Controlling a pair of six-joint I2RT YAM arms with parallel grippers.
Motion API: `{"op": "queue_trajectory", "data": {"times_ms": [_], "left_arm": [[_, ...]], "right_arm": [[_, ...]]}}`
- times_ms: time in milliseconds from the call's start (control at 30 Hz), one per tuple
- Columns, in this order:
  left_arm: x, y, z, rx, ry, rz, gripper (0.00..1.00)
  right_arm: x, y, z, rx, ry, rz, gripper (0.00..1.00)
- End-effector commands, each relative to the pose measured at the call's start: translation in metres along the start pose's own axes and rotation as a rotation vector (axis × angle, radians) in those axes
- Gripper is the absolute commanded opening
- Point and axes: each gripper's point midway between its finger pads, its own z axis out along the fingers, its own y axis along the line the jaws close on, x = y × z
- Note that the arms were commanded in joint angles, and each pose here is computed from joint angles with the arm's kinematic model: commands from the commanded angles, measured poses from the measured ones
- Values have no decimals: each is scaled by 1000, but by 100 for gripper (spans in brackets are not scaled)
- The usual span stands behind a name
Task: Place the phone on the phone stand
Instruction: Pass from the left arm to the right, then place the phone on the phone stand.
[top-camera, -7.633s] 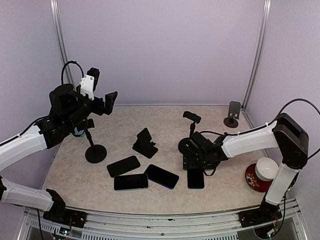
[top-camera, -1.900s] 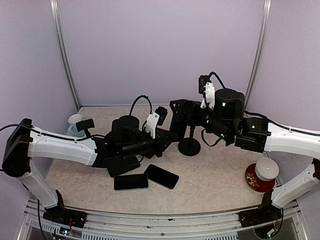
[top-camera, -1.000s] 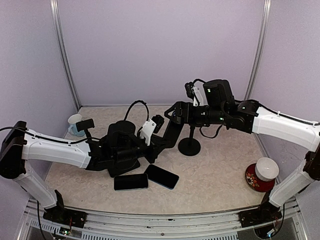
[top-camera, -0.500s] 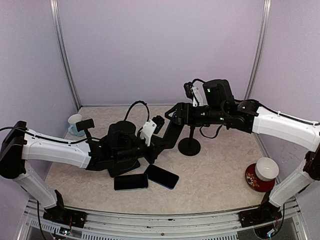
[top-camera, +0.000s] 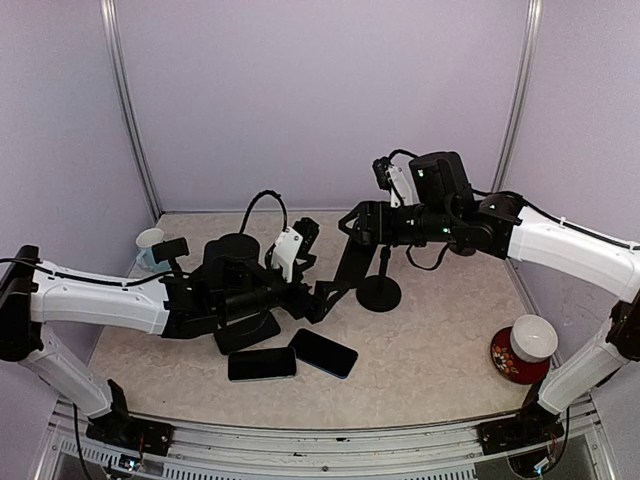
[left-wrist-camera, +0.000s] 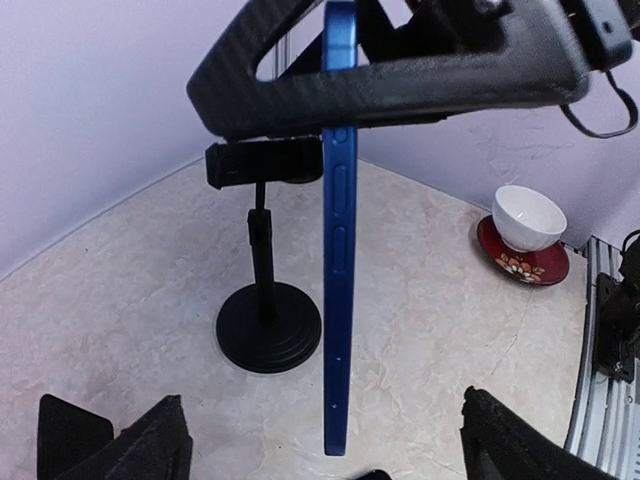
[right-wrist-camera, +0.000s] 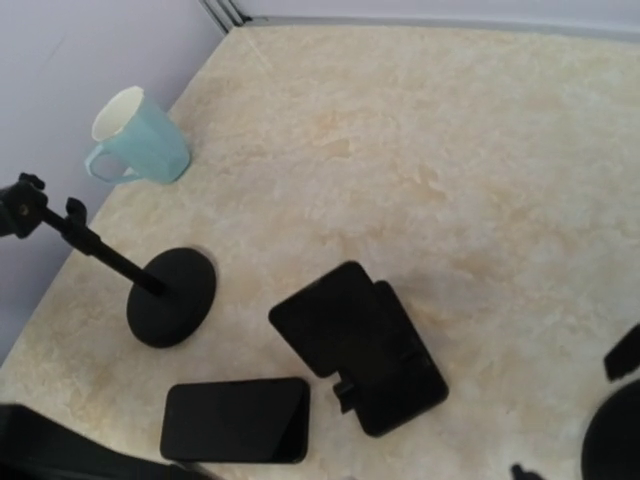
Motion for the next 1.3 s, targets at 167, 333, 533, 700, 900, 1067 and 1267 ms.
{"op": "queue_trajectory", "data": {"times_ms": [167, 333, 533, 700, 900, 1067, 1267], "left_arm": [[-50, 25, -39, -103, -103, 26, 99], [-65, 61, -54, -162, -108, 22, 99], [-79, 98, -71, -233, -127, -3, 99], [-89, 107, -76, -261, -122, 9, 99], [-104, 119, -78, -295, -101, 29, 99], [-112, 130, -75, -291, -73, 41, 99], [-100, 140, -78, -309, -89, 55, 99]], "right_arm": [[-84, -4, -54, -39, -250, -3, 40], [-115, -25, -85, 32, -361, -8, 40], [-143, -63, -122, 166, -487, -2, 40], [-160, -97, -142, 267, -541, 3, 39], [-175, -149, -160, 455, -575, -37, 39], [-184, -192, -174, 607, -589, -32, 39], [-191, -225, -179, 770, -586, -55, 39]]}}
